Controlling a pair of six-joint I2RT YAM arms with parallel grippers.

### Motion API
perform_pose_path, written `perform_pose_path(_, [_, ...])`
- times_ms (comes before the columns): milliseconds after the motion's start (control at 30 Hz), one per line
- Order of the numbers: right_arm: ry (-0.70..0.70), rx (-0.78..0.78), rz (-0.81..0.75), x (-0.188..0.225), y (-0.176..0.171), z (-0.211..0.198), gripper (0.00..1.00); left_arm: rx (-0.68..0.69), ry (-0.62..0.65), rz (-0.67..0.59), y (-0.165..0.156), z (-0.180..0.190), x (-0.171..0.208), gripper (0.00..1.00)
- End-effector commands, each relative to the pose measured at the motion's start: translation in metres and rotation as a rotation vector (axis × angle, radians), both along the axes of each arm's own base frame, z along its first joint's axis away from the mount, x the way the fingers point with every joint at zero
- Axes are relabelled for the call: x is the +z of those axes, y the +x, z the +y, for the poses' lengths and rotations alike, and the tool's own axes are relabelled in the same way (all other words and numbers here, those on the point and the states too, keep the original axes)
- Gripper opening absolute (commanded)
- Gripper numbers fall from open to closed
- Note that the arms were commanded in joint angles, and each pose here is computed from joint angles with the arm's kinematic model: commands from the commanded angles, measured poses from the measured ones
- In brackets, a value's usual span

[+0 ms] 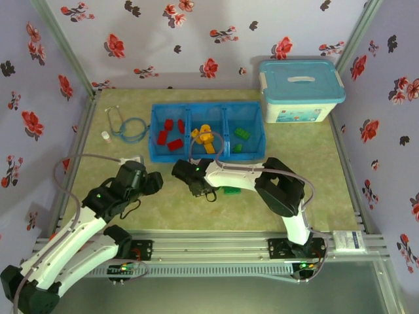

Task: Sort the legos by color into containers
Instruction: Pick up the lego from the center of the table, then place the lego in the container.

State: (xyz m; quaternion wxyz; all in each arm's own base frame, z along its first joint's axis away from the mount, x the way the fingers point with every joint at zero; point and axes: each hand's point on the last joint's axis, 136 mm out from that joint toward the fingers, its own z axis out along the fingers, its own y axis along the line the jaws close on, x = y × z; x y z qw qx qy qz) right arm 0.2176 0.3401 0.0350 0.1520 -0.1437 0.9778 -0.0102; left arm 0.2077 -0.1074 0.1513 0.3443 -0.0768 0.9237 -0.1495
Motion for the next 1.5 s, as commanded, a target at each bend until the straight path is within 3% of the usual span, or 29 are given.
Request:
perform_pose_path(0, [0.062, 0.010, -0.102, 0.060, 0.009, 0.007, 0.20, 0.019, 0.015, -0.006, -0.003, 0.007, 0.004, 0.65])
perform_pose_path(200, [0.107, 0.061, -0.179, 0.105, 0.037, 0.028, 0.21, 0.021, 0.004, -0.022, -0.007, 0.010, 0.013, 0.65])
perform_pose_path(500, [0.236, 0.112, -0.149, 0.125, 0.098, 0.079, 0.21, 0.029, -0.024, -0.038, -0.016, 0.015, 0.022, 0.65])
perform_pose_path(867, [0.281, 0.097, -0.157, 0.112, 0.155, 0.107, 0.23, 0.030, -0.035, -0.042, -0.021, 0.018, 0.025, 0.65])
perform_pose_path(1133, [0.305, 0.074, -0.177, 0.103, 0.173, 0.111, 0.26, 0.027, -0.032, -0.043, -0.021, 0.017, 0.024, 0.65])
perform_pose_path(1233, [0.315, 0.071, -0.183, 0.103, 0.177, 0.114, 0.35, 0.027, -0.031, -0.041, -0.020, 0.017, 0.024, 0.65])
perform_pose_path(1300, [0.320, 0.069, -0.196, 0.108, 0.179, 0.114, 0.54, 0.024, -0.029, -0.040, -0.020, 0.016, 0.023, 0.65])
perform_pose_path(1333, [0.323, 0.068, -0.203, 0.112, 0.180, 0.114, 0.59, 0.023, -0.030, -0.039, -0.020, 0.016, 0.024, 0.65])
perform_pose_path(1467, [0.349, 0.074, -0.220, 0.133, 0.179, 0.115, 0.63, 0.009, -0.009, -0.016, -0.019, 0.013, 0.019, 0.65])
